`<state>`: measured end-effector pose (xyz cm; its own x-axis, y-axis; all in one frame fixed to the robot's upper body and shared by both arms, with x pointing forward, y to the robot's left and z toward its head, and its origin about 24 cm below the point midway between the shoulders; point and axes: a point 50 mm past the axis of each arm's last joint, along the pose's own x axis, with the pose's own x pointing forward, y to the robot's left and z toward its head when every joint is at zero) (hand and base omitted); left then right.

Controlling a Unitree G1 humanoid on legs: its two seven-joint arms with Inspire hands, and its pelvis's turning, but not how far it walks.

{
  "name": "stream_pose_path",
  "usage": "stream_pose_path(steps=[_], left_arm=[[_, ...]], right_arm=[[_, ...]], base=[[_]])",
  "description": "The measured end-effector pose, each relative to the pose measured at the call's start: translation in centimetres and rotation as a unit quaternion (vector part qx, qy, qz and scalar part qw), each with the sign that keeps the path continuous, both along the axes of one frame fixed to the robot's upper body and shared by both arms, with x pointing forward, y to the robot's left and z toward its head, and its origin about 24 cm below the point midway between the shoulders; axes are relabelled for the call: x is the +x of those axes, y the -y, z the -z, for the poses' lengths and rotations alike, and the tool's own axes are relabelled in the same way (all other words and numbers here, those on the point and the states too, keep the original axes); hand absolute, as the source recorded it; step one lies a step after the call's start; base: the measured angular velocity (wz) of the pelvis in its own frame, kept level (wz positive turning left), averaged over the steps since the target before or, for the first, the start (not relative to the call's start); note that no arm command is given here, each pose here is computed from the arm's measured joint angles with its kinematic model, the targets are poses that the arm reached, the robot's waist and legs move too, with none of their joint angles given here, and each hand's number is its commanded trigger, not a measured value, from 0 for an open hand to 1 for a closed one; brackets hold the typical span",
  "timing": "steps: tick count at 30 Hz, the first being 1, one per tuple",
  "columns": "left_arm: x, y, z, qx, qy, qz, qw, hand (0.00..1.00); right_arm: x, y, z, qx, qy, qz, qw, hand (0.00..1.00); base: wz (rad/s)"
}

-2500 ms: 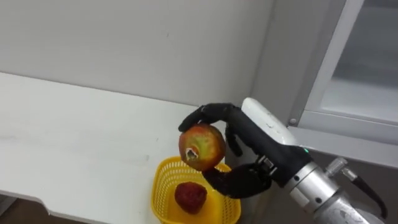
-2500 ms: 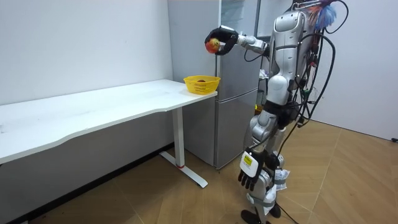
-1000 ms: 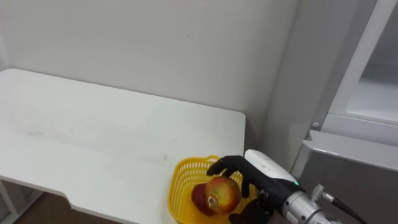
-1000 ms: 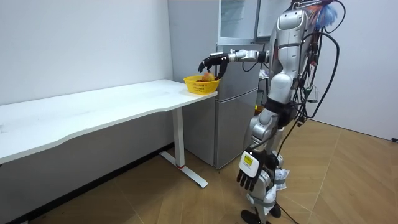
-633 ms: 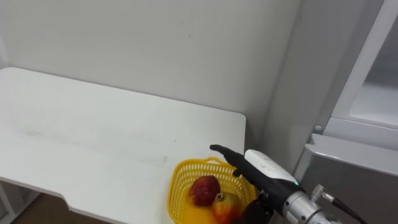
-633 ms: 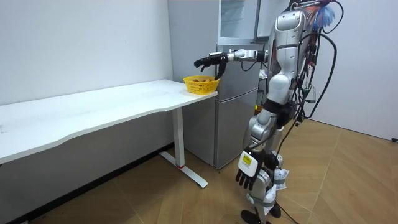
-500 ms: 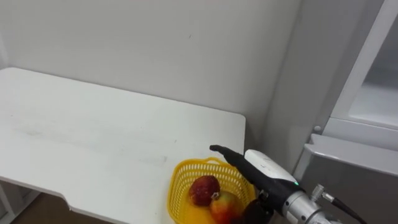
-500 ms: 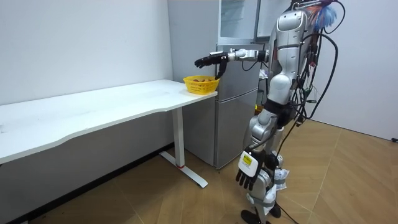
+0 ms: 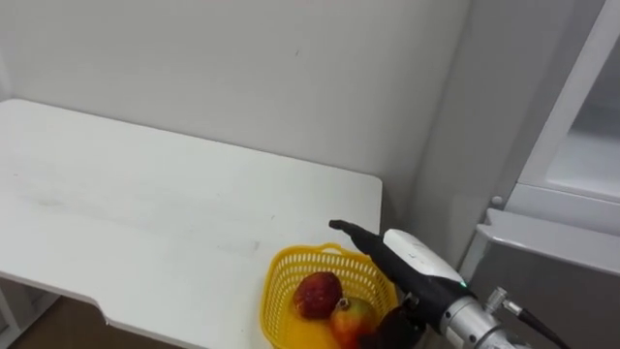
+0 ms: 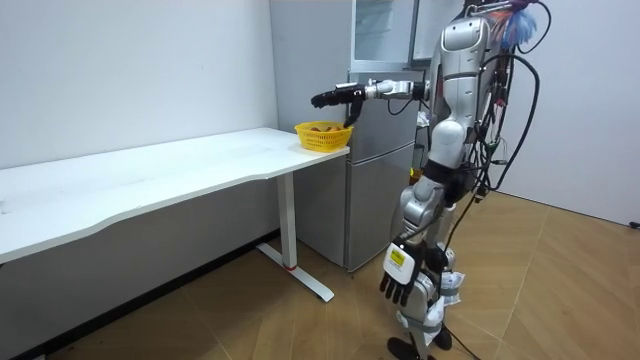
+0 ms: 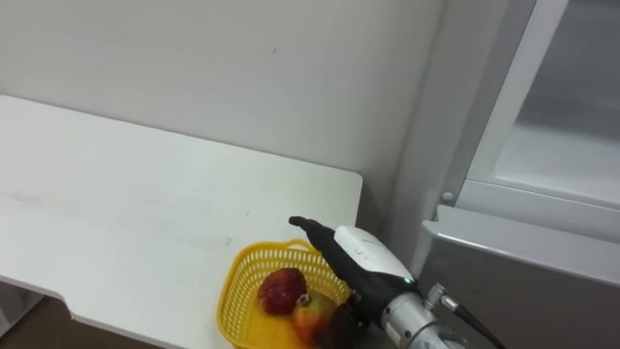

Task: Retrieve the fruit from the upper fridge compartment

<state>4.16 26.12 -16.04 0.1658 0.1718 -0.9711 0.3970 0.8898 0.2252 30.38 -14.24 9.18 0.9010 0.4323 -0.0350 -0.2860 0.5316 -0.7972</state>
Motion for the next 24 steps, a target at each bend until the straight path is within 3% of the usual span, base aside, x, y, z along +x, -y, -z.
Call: stream_pose_path(steps=[17,24], left_arm=[[-1.4,1.1,0.4,-0.005,-0.006,-0.012,1.000,0.00],[-1.2,1.1,0.4,-0.003,-0.002,-0.010,1.000,0.00]], right_arm=[[-0.6,-1.2,-2.3,0.184,-0.011,-0.034,0.982,0.00],[-2.5,-1.4,-2.7,0.232,0.005,-0.038,0.972,0.00]], base=[[-0.04],[-0.03]])
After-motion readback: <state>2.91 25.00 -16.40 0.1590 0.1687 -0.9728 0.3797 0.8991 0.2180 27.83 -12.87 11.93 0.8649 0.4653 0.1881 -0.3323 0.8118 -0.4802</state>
